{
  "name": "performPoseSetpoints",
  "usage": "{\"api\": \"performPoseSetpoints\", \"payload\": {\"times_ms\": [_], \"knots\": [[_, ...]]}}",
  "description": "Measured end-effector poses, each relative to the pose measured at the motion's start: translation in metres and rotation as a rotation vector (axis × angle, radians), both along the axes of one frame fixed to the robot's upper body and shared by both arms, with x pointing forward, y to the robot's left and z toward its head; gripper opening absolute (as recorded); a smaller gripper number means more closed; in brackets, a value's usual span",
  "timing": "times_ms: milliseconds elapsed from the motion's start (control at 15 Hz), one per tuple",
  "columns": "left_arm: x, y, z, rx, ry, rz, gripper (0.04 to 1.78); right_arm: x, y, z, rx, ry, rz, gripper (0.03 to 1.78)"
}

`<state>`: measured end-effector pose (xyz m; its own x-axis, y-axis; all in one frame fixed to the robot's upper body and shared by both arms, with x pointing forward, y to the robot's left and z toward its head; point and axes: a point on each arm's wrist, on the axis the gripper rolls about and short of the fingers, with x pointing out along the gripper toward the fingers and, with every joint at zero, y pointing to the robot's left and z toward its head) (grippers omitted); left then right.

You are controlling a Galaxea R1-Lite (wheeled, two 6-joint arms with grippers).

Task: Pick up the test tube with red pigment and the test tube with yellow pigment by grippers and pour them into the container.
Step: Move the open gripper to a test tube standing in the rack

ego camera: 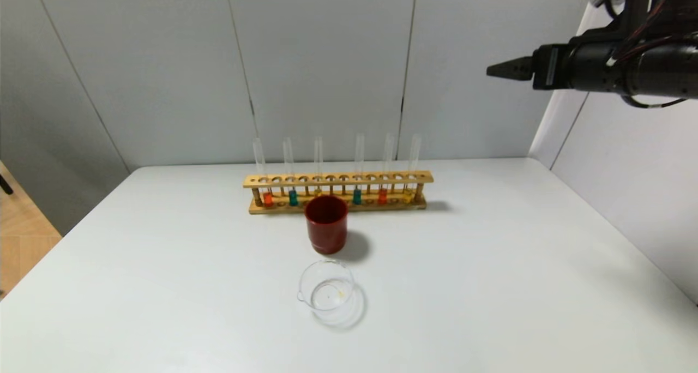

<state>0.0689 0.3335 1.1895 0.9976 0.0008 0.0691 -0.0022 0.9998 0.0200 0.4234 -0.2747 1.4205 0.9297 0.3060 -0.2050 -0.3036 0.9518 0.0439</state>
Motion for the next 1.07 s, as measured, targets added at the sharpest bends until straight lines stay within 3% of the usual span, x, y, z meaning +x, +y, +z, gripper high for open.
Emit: {"api": "performPoseSetpoints", "payload": {"times_ms": [333, 533, 733, 1067], "knots": [[0.000, 0.000, 0.000, 0.000, 0.000, 0.000, 1.71, 0.017, 0.026, -0.059, -0.002, 0.002, 0.067, 1.71], [0.000, 0.000, 0.000, 0.000, 0.000, 0.000, 1.71, 0.018, 0.040, -0.083, -0.021, 0.058, 0.106, 1.71], [0.000, 0.000, 0.000, 0.000, 0.000, 0.000, 1.71, 0.018, 0.049, -0.098, -0.032, 0.094, 0.129, 1.71], [0.000, 0.000, 0.000, 0.000, 0.000, 0.000, 1.71, 0.032, 0.060, -0.118, -0.024, 0.049, 0.142, 1.71]]}}
